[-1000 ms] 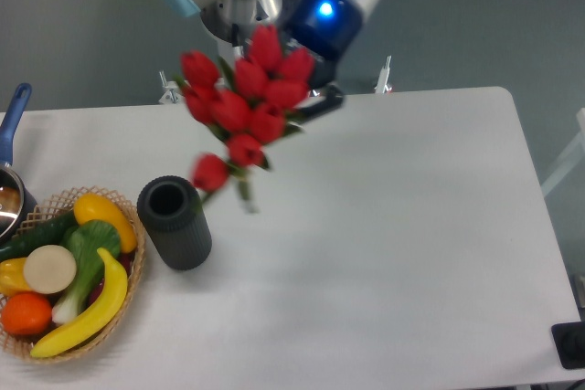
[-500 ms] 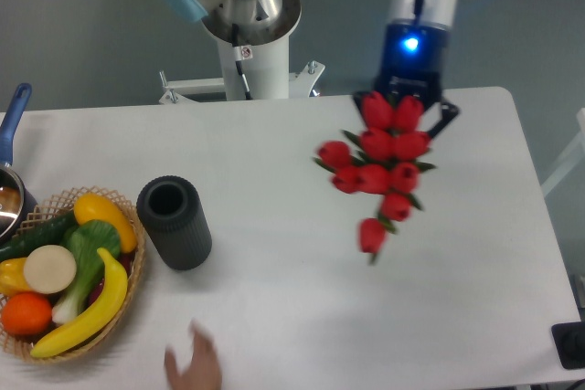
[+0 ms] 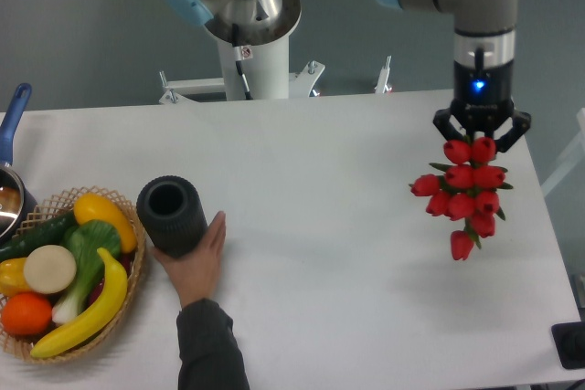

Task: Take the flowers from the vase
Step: 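Carry the tulip bunch away from the vase over the open table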

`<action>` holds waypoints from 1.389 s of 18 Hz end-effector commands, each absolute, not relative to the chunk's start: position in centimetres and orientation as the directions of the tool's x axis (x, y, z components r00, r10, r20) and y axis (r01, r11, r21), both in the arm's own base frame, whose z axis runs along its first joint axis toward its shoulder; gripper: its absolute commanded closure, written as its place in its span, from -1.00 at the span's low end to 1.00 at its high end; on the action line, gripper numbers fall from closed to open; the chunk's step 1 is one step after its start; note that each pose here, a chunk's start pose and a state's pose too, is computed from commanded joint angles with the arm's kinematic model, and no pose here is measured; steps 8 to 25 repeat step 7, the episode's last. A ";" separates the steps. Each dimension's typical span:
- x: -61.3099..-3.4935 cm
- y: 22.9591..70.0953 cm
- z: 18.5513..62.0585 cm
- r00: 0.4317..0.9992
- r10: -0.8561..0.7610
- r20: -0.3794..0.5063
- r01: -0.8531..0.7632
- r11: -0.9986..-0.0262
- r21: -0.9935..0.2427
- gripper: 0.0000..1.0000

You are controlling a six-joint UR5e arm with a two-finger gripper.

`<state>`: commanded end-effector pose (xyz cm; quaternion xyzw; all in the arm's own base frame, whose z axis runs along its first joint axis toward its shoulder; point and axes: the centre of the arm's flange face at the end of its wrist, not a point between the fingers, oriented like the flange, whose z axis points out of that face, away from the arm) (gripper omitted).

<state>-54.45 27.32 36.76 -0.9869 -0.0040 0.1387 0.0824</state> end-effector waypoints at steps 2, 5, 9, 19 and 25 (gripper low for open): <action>-55.1 27.2 38.1 0.978 0.025 -0.209 0.000 -0.993 -0.118 1.00; -56.2 27.0 40.0 0.986 0.025 -0.165 0.014 -0.998 -0.065 1.00; -56.4 26.7 40.0 0.987 0.029 -0.155 0.020 -0.998 -0.058 1.00; -56.4 26.7 40.0 0.987 0.029 -0.155 0.020 -0.998 -0.058 1.00; -56.4 26.7 40.0 0.987 0.029 -0.155 0.020 -0.998 -0.058 1.00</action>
